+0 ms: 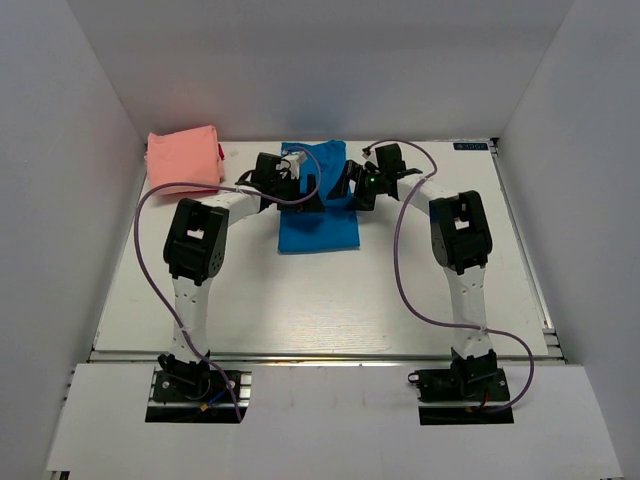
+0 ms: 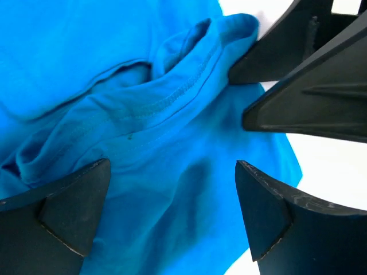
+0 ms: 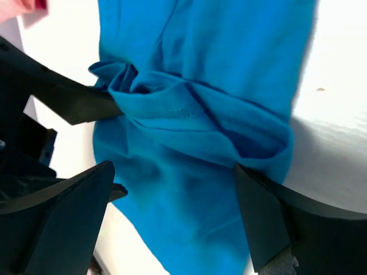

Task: Fold and stack the t-shirts
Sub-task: Fold the folded rectangular tshirt in 1/3 of the way

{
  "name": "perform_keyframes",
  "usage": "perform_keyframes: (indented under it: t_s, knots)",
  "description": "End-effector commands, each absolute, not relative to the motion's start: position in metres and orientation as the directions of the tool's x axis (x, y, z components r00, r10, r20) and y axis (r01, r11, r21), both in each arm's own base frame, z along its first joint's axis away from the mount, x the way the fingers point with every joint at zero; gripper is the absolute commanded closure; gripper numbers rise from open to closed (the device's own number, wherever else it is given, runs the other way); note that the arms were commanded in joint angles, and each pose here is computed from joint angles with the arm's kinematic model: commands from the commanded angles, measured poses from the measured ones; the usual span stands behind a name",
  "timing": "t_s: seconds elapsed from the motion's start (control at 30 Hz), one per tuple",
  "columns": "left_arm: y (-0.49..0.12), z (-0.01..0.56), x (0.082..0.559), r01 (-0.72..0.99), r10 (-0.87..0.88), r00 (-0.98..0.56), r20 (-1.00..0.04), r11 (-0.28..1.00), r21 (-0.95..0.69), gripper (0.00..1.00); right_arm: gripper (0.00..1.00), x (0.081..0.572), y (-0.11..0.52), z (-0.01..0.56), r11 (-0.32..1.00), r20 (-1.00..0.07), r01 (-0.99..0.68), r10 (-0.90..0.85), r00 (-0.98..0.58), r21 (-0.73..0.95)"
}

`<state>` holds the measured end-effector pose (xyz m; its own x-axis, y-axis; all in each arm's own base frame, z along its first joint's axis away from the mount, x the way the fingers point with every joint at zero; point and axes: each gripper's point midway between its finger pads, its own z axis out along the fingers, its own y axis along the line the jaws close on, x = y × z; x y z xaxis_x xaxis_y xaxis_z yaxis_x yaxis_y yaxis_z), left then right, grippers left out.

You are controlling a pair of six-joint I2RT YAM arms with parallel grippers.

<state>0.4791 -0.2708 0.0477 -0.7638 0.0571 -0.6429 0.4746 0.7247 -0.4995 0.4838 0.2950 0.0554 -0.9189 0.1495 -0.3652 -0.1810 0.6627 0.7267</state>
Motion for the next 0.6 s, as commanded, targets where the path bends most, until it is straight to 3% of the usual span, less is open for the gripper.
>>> perform_keyframes:
  t_s: [0.0, 0.23, 0.37, 0.43, 0.47, 0.53, 0.57]
  knots:
    - [-0.247, 0.043, 0.492, 0.425, 0.049, -0.763, -0.644, 0.79, -0.443, 0.0, 0.1, 0.506, 0.28, 0.048, 0.711, -0.388, -0.136, 0.204, -0.899, 0.69]
    - [-0.259, 0.07, 0.49, 0.523, 0.068, -0.724, -0.686, 0.704, -0.481, 0.0, 0.1, 0.506, 0.275, 0.049, 0.724, -0.404, -0.155, 0.183, -0.896, 0.672]
    - [-0.259, 0.118, 0.493, 0.554, 0.051, -0.671, -0.74, 0.698, -0.454, 0.0, 0.1, 0.504, 0.277, 0.123, 0.7, -0.559, -0.321, 0.135, -0.818, 0.638]
    - [-0.25, 0.15, 0.492, 0.56, 0.045, -0.623, -0.781, 0.724, -0.404, 0.0, 0.1, 0.493, 0.273, 0.125, 0.716, -0.583, -0.344, 0.109, -0.805, 0.608]
    - [-0.252, 0.155, 0.484, 0.555, 0.051, -0.621, -0.782, 0.734, -0.392, 0.0, 0.1, 0.486, 0.273, 0.16, 0.706, -0.636, -0.386, 0.118, -0.763, 0.594]
    - [-0.241, 0.169, 0.47, 0.517, 0.037, -0.61, -0.791, 0.776, -0.362, 0.0, 0.1, 0.466, 0.261, 0.139, 0.738, -0.614, -0.355, 0.102, -0.782, 0.574]
    - [-0.237, 0.169, 0.462, 0.494, 0.029, -0.627, -0.779, 0.787, -0.369, 0.0, 0.1, 0.46, 0.256, 0.162, 0.743, -0.649, -0.368, 0.115, -0.752, 0.558]
